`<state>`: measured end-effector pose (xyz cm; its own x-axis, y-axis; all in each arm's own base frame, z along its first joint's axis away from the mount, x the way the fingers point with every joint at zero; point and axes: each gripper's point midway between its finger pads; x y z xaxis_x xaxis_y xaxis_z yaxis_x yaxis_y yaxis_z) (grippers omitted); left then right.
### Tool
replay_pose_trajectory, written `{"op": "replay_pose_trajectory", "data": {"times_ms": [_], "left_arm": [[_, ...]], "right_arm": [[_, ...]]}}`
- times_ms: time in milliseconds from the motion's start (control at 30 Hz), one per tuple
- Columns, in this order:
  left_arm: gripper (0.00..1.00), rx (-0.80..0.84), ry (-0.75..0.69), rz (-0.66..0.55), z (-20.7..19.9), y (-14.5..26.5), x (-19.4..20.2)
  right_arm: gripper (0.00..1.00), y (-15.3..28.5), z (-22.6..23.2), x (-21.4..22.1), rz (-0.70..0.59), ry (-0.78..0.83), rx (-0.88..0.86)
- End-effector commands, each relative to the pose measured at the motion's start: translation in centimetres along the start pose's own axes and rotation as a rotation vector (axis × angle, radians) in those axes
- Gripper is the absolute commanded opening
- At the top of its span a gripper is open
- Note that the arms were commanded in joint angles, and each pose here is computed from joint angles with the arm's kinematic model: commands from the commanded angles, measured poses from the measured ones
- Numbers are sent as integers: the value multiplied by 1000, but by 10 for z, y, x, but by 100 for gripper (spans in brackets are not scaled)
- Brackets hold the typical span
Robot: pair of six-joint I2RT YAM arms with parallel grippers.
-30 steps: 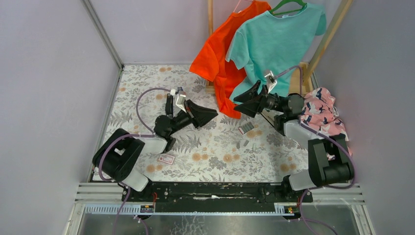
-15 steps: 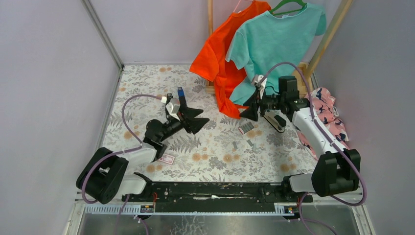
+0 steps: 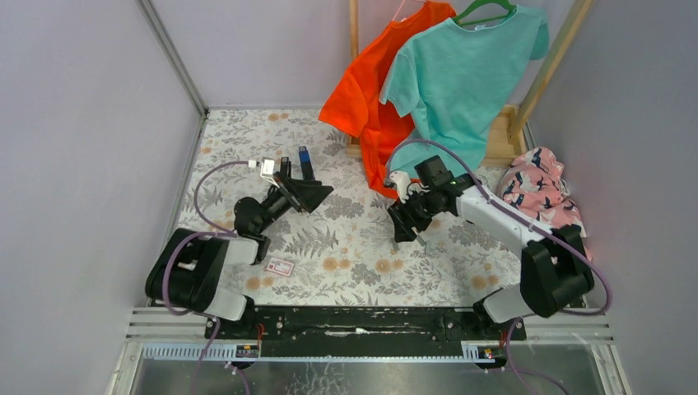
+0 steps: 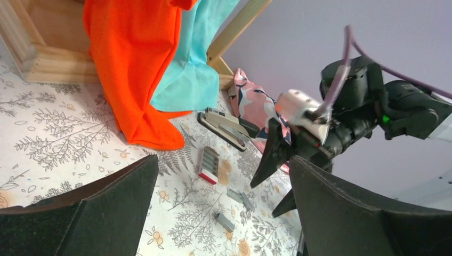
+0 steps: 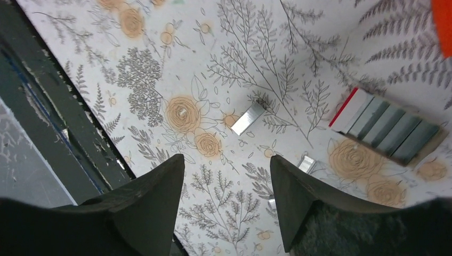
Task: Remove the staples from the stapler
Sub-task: Pick up the staple from the center of the board.
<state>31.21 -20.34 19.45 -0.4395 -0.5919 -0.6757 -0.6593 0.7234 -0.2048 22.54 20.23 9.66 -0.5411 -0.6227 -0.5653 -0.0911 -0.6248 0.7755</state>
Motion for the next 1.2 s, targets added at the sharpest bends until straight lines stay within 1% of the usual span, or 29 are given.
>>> {"op": "replay_pose_trajectory", "data": {"times_ms": [0,33,100,133,167,267,333,400,533,633,800,1067,1167], "left_arm": [[100,-149,-129,-32,6,0,-21],[100,-272,-203,-21,19,3,-23],[100,-474,-394,0,25,11,-30],[100,-517,-455,2,23,16,-34],[100,-525,-469,-9,19,21,-37],[100,-494,-471,-77,8,32,-43],[100,-472,-478,-99,4,37,-43],[100,-482,-481,-89,8,41,-38],[100,-522,-504,-57,16,47,-35],[100,-556,-518,-62,20,53,-37],[100,-590,-523,-66,26,63,-35],[100,-609,-543,-79,29,70,-35],[100,-610,-543,-73,28,68,-36]], "right_arm": [[67,-9,-6,-7,90,-123,143],[66,-12,-8,-7,104,-148,169],[65,-21,-10,-8,116,-202,187],[65,-25,-10,-9,117,-226,188],[64,-29,-8,-10,121,-239,191],[62,-40,-10,-8,144,-277,249],[60,-45,-15,-3,159,-309,305],[60,-47,-19,-3,156,-327,356],[56,-47,-26,-9,149,-344,436],[57,-58,-30,0,197,-359,486],[53,-69,-29,7,249,-381,488],[42,-75,-24,19,267,-400,465],[41,-76,-23,19,278,-402,456]]}}
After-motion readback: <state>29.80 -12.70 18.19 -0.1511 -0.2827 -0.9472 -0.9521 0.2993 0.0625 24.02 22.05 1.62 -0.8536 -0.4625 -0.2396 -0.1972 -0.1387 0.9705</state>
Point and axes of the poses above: each gripper's point midway between its finger pads, its own y axis back along the fingers, its own z axis along the line the jaws close on, x = y × z, and after that the axes turned 2 degrees about y, right-handed
